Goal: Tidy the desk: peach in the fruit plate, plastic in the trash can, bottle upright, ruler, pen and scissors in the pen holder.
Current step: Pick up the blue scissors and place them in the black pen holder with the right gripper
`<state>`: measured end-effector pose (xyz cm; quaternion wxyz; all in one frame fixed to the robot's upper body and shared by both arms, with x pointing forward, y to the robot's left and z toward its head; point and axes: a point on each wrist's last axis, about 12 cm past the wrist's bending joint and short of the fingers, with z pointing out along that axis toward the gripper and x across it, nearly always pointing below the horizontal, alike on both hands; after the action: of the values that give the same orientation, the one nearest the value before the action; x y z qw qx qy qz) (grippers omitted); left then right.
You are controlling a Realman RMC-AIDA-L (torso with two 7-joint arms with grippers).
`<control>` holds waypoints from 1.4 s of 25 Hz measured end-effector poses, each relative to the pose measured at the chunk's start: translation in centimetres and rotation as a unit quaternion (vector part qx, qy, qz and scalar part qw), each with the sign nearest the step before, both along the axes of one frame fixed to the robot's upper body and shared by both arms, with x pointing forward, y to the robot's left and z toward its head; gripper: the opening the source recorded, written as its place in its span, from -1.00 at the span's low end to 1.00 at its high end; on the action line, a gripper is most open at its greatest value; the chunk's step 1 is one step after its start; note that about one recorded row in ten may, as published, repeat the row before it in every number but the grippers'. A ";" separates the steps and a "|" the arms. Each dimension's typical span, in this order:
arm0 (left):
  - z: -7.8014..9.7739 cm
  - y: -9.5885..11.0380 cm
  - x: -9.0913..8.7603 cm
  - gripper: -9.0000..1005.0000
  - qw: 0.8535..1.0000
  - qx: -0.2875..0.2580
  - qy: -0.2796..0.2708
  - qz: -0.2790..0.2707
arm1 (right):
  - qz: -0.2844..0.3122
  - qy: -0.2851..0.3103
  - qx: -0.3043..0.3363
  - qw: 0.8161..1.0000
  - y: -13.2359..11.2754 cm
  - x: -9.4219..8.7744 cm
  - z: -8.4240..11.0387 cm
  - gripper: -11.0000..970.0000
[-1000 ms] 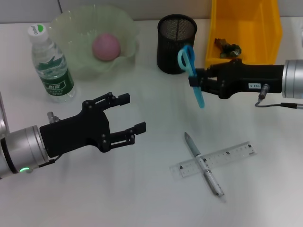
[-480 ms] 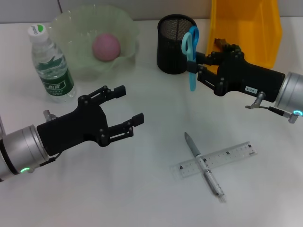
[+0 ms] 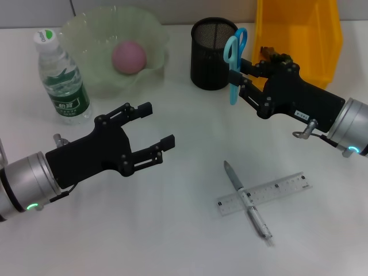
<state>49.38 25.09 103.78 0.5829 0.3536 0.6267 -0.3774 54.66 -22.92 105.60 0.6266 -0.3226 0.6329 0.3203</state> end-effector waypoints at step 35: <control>-0.2 -0.6 0.5 0.62 0.998 -0.025 -0.011 0.051 | -0.102 -0.065 0.046 0.992 2.6 4.5 2.6 -0.43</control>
<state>49.86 24.51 103.59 0.6171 0.3109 0.6276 -0.3586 59.19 -20.36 108.25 0.7097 -0.2477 0.6053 0.2618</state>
